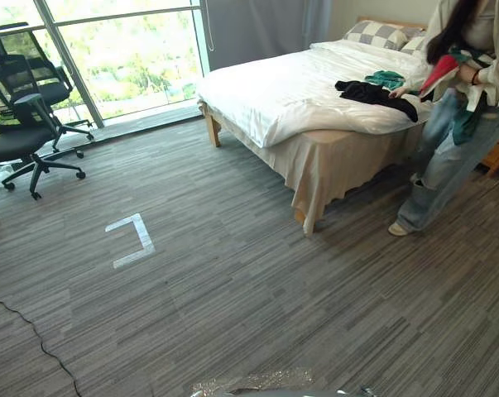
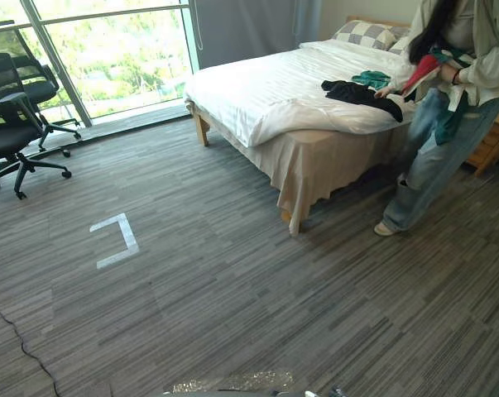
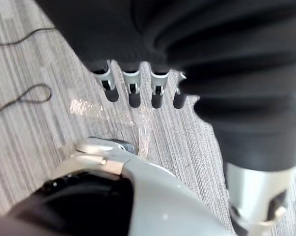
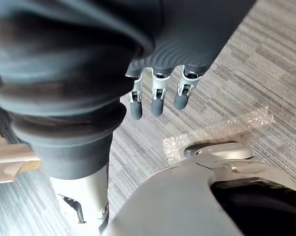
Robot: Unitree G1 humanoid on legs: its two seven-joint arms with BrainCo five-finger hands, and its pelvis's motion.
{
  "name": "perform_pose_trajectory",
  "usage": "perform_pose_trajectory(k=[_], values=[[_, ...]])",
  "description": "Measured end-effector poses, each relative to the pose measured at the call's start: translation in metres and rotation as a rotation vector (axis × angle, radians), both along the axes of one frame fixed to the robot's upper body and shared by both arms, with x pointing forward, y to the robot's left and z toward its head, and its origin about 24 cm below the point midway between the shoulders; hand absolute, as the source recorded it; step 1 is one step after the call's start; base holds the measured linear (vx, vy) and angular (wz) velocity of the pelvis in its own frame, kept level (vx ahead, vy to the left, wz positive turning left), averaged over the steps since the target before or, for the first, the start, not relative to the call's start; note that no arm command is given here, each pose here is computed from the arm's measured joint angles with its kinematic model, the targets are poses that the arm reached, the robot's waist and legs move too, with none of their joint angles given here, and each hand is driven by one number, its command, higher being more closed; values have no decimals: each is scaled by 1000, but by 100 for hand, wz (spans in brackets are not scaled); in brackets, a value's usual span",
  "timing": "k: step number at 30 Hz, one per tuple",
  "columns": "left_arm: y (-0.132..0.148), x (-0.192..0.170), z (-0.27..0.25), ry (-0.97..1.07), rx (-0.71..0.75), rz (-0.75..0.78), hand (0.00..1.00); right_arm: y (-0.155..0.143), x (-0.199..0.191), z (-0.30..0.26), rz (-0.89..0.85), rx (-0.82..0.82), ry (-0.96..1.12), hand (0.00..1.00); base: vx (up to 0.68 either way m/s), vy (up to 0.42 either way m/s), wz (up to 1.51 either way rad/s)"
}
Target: Tidy the bed and pick cloth on bed and put in laundry
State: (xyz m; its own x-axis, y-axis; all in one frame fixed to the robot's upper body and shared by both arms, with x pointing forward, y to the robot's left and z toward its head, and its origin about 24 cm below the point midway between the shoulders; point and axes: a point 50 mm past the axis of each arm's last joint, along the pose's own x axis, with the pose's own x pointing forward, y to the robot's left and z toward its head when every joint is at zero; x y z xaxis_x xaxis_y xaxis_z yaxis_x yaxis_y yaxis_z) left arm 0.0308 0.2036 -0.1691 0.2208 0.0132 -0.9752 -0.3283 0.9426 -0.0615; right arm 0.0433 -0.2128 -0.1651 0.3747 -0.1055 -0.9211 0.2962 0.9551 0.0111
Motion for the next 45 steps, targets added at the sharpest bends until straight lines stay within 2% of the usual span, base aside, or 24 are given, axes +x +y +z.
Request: perform_pose_trajectory(k=[10,16,23,32,38,40,45], values=[[2,9,0,-16,16,11,0,3,13,0,-6,4,-13,0,143,9,-4],[3,19,0,-18,37,-60,0,7,27,1,-9,11,-48,0,7,1,0],[1,21,0,-24,56,-63,0,5,29,2,-28,-10,-53,0,-87,-11,-13],[15,34,5,-67,114,-78,0,3,38,8,-149,-19,-108,0,-86,-54,-46],[7,51,7,-95,105,-144,0,-3,38,10,-261,6,-142,0,289,-251,-38],[12,54,8,-103,122,-142,0,4,21,5,-281,19,-95,0,578,-422,-33],[-2,61,8,-155,96,-98,0,-3,1,3,-350,-14,-69,0,568,-382,3]])
